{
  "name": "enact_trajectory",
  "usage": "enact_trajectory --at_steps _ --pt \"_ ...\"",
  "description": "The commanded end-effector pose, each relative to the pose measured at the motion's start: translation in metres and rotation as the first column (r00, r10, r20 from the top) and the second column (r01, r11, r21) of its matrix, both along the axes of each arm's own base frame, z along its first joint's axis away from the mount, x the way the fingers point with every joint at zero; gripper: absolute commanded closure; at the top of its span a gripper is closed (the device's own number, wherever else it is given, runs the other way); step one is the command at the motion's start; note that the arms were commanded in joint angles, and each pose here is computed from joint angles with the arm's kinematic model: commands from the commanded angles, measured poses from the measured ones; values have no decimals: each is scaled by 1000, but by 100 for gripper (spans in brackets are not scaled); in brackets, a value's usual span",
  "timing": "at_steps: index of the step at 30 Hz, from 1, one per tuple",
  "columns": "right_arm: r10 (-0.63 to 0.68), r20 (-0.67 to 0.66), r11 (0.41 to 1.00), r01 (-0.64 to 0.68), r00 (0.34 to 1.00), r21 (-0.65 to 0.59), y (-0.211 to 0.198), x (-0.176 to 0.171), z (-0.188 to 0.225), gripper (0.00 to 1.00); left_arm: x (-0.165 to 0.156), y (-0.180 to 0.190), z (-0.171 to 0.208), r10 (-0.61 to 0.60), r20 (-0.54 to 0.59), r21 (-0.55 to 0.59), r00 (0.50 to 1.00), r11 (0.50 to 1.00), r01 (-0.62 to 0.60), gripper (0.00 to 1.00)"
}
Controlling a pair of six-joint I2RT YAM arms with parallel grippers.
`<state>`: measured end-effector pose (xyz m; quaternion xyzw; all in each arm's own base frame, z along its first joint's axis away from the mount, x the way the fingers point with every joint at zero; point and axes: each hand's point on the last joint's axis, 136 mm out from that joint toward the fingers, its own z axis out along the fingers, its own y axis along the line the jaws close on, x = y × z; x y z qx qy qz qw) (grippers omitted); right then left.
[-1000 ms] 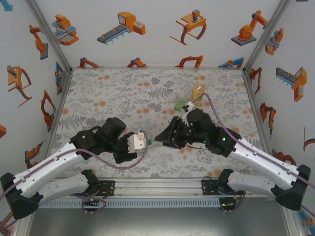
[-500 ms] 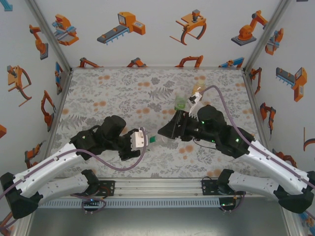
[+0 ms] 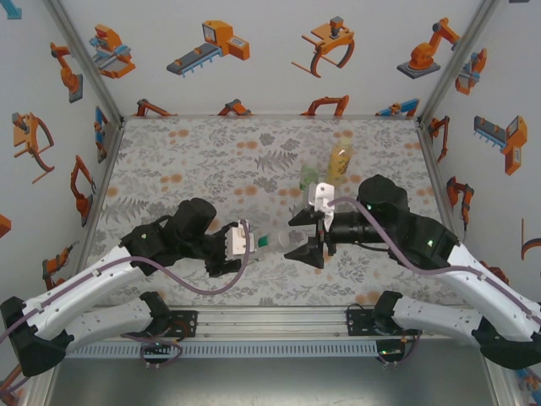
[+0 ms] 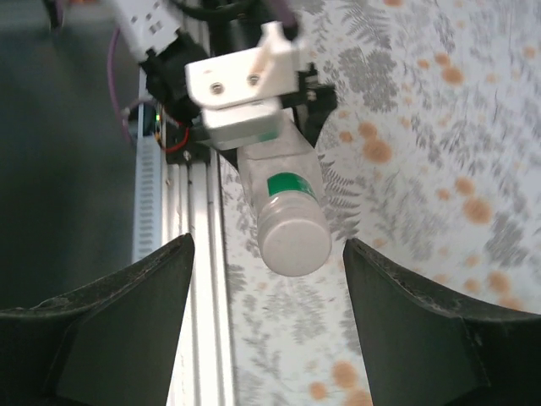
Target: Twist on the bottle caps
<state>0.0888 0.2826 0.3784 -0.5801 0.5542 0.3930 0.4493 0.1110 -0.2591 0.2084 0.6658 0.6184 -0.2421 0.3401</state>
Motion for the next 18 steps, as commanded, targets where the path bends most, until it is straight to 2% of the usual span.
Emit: enact_trajectory --at_steps 1,8,18 --pt "210 217 978 -202 953 -60 -1 -21 -4 35 -7 -6 19 -59 30 -61 998 996 61 100" --pt "248 231 967 -226 941 -119 7 -16 -17 38 -12 -7 21 -90 31 -73 995 993 92 100" --pt "222 245 974 -203 944 -102 10 -11 -23 50 -15 -8 22 -98 24 -76 995 992 100 100"
